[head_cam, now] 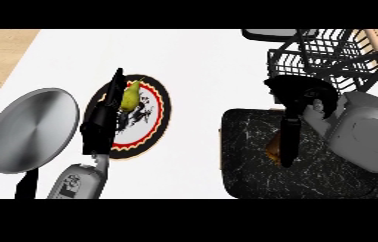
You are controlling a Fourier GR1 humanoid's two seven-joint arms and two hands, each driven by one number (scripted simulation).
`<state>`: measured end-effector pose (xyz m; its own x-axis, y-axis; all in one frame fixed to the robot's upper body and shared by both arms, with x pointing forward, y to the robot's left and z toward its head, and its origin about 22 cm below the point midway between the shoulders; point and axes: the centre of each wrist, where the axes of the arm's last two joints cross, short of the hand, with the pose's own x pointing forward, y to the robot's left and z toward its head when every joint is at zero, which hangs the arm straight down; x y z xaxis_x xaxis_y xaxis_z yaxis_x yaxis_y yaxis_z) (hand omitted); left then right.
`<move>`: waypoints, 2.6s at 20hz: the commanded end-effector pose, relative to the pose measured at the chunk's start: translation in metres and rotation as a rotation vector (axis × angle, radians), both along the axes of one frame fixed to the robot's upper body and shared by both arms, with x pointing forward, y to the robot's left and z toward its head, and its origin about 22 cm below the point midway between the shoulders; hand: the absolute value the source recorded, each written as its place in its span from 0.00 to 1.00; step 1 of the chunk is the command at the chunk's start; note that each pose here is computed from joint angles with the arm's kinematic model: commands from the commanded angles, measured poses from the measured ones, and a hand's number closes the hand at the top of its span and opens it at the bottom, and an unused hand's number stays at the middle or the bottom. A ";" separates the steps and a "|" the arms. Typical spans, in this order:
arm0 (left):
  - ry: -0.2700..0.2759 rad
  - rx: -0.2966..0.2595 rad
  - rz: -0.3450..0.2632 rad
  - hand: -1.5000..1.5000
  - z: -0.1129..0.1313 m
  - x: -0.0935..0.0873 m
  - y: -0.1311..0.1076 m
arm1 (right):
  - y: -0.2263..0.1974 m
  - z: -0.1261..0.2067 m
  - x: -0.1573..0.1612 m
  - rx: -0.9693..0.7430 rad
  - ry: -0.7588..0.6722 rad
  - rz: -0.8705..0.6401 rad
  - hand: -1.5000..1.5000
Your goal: Pick the sweet potato from the tray and place it in the tiered basket
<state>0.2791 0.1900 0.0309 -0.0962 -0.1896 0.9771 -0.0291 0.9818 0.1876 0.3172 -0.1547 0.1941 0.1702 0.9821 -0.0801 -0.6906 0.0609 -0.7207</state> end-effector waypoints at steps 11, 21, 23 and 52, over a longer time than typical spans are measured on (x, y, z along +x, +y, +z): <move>0.004 0.002 0.022 0.50 -0.003 -0.008 -0.001 | 0.011 -0.037 0.010 -0.309 0.023 -0.096 0.00; -0.016 0.019 0.036 0.50 0.015 -0.010 0.018 | 0.001 -0.032 0.007 -0.249 0.060 -0.122 0.00; -0.003 0.001 0.033 0.50 0.009 -0.022 0.011 | 0.006 -0.039 0.001 -0.236 0.041 -0.107 0.00; -0.020 0.001 0.030 0.50 0.005 0.009 0.009 | -0.014 -0.104 0.016 -0.199 0.120 -0.165 0.00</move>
